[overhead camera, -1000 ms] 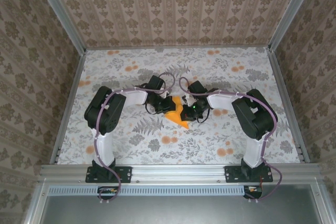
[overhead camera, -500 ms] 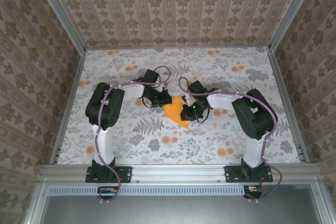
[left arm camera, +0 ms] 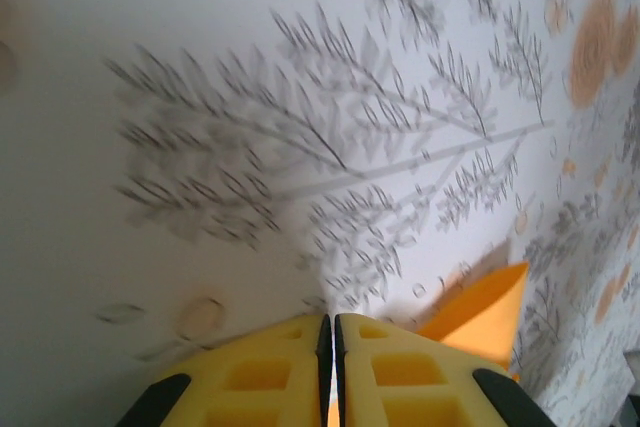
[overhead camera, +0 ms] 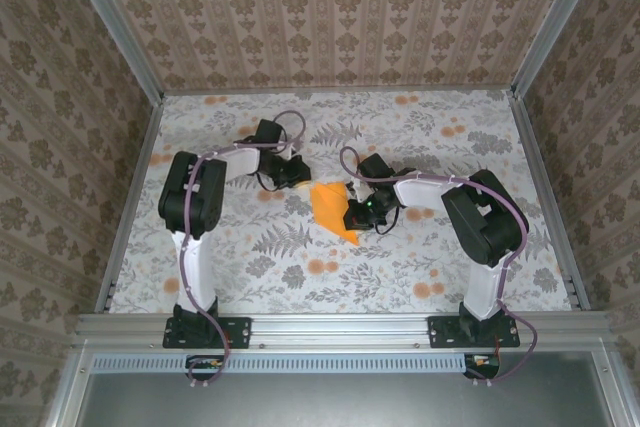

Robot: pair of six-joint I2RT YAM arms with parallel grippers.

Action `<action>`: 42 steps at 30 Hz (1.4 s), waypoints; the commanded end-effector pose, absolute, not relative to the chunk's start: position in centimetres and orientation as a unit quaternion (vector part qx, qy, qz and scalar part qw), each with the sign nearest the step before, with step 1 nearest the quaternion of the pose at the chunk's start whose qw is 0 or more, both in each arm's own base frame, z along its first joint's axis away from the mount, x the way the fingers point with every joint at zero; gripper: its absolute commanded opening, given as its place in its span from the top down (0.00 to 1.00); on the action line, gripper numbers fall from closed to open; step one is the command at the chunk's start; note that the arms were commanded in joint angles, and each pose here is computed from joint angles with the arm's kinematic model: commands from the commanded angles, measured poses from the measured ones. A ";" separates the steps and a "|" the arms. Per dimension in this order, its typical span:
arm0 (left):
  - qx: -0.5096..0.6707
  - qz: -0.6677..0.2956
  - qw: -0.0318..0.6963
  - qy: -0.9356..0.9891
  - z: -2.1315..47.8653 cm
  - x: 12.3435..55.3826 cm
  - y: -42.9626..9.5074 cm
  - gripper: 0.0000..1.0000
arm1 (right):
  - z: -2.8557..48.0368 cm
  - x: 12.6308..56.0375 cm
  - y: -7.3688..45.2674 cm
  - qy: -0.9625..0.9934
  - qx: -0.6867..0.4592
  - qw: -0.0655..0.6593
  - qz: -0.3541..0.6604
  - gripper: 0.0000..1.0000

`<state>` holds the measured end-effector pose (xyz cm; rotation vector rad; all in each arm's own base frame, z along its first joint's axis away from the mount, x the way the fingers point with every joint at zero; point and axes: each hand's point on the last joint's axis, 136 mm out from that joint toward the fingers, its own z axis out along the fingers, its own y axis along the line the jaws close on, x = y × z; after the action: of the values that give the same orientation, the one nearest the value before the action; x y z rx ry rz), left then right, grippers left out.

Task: Fold a paper plane with a square sheet of paper (fold left side to right side)
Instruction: Fourth fold the wing at the center of the table.

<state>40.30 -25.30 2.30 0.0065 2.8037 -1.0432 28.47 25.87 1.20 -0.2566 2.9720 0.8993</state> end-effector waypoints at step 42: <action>0.077 -0.317 0.016 0.945 0.0 28.4 -31.6 0.92 | -2.9 25.2 21.8 0.980 -0.064 -0.061 0.179 1.00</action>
<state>27.83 -33.52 2.15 0.2629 2.8764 -1.1488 28.45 25.83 1.20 -0.2588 2.9860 0.8741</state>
